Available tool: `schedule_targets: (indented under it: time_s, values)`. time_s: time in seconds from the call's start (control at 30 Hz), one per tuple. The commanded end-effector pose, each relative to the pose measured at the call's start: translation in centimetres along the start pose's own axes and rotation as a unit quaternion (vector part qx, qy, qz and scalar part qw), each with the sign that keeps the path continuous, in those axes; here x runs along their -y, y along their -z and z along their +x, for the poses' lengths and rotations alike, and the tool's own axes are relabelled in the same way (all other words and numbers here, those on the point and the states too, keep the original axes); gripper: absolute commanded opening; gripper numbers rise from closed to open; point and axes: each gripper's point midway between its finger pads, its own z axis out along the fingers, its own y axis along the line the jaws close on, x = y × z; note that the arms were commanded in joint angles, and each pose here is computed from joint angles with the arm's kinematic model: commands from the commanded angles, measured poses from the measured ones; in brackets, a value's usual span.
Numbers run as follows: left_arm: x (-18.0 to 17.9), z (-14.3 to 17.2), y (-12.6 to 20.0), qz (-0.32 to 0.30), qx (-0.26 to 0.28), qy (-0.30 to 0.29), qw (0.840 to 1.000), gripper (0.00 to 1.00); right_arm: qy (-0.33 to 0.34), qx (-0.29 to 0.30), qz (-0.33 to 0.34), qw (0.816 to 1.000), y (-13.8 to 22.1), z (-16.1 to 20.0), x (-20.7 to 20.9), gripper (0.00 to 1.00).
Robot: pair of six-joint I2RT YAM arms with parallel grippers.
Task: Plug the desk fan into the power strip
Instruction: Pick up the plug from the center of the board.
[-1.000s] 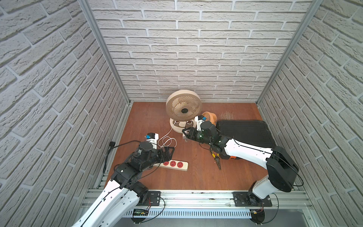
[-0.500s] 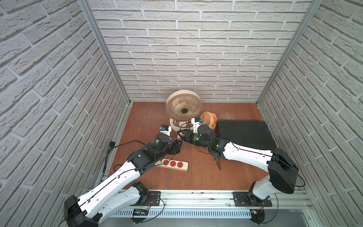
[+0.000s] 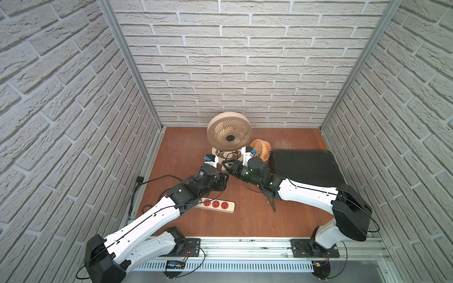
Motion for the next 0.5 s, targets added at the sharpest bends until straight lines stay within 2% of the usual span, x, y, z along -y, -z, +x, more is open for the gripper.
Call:
schedule_targets:
  time_s: [0.0,0.17,0.27,0.37,0.47]
  values:
    - [1.4,-2.4,0.1,0.03,0.055,0.011,0.998,0.51,-0.041,-0.011,-0.05,0.998,-0.3,1.6,-1.5,0.03]
    - [1.4,-2.3,-0.1,0.043,0.071,0.013,0.996,0.55,-0.089,-0.019,-0.065,0.994,-1.1,2.3,-1.3,0.03]
    - [1.0,-2.4,0.1,0.038,0.081,0.009,0.996,0.53,-0.11,-0.025,-0.073,0.991,-1.7,2.7,-1.2,0.03]
    - [0.4,-2.4,0.2,0.023,0.087,0.002,0.996,0.42,-0.12,-0.025,-0.073,0.99,-1.8,2.8,-1.0,0.03]
    - [-0.1,-2.3,0.1,0.012,0.09,-0.003,0.996,0.26,-0.122,-0.022,-0.07,0.99,-1.7,2.7,-0.8,0.03]
